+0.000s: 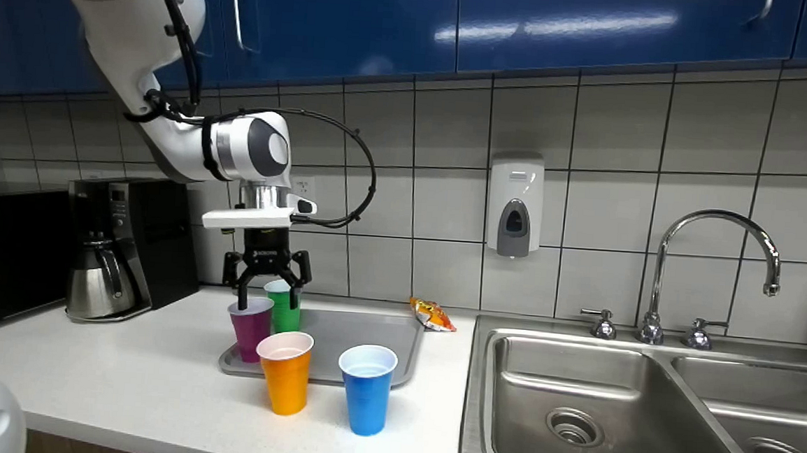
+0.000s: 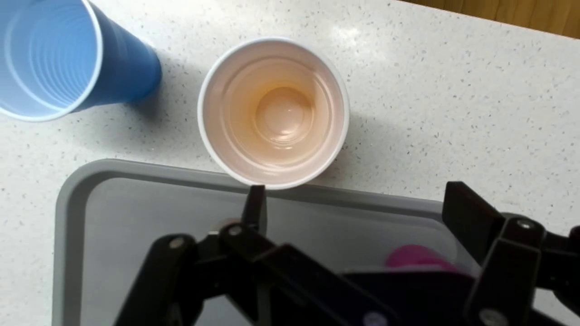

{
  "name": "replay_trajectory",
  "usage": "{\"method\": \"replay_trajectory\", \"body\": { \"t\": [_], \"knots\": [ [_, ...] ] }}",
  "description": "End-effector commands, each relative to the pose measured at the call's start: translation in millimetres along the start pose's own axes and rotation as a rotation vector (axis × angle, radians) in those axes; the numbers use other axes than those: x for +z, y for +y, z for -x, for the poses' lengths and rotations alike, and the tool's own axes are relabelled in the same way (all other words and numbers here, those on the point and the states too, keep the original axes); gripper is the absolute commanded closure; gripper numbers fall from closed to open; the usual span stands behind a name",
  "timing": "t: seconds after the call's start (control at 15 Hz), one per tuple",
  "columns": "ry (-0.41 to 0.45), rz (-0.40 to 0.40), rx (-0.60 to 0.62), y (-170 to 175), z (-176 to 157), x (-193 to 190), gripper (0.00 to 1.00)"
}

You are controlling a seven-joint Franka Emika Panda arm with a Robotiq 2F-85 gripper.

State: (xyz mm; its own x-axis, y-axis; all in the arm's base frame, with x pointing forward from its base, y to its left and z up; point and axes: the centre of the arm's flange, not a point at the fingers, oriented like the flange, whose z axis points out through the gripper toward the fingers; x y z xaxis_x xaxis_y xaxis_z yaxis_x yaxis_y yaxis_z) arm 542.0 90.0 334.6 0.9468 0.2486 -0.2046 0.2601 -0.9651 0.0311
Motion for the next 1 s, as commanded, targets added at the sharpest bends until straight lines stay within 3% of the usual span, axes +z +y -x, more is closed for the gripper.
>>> {"method": "replay_trajectory", "body": {
  "t": [0.0,0.73,0.93],
  "knots": [
    [-0.018,0.008,0.008,-3,23,-2,0.0],
    [-0.027,0.008,-0.004,-7,37,25,0.0],
    [0.035,-0.001,-0.013,-12,31,30,0.0]
  ]
}}
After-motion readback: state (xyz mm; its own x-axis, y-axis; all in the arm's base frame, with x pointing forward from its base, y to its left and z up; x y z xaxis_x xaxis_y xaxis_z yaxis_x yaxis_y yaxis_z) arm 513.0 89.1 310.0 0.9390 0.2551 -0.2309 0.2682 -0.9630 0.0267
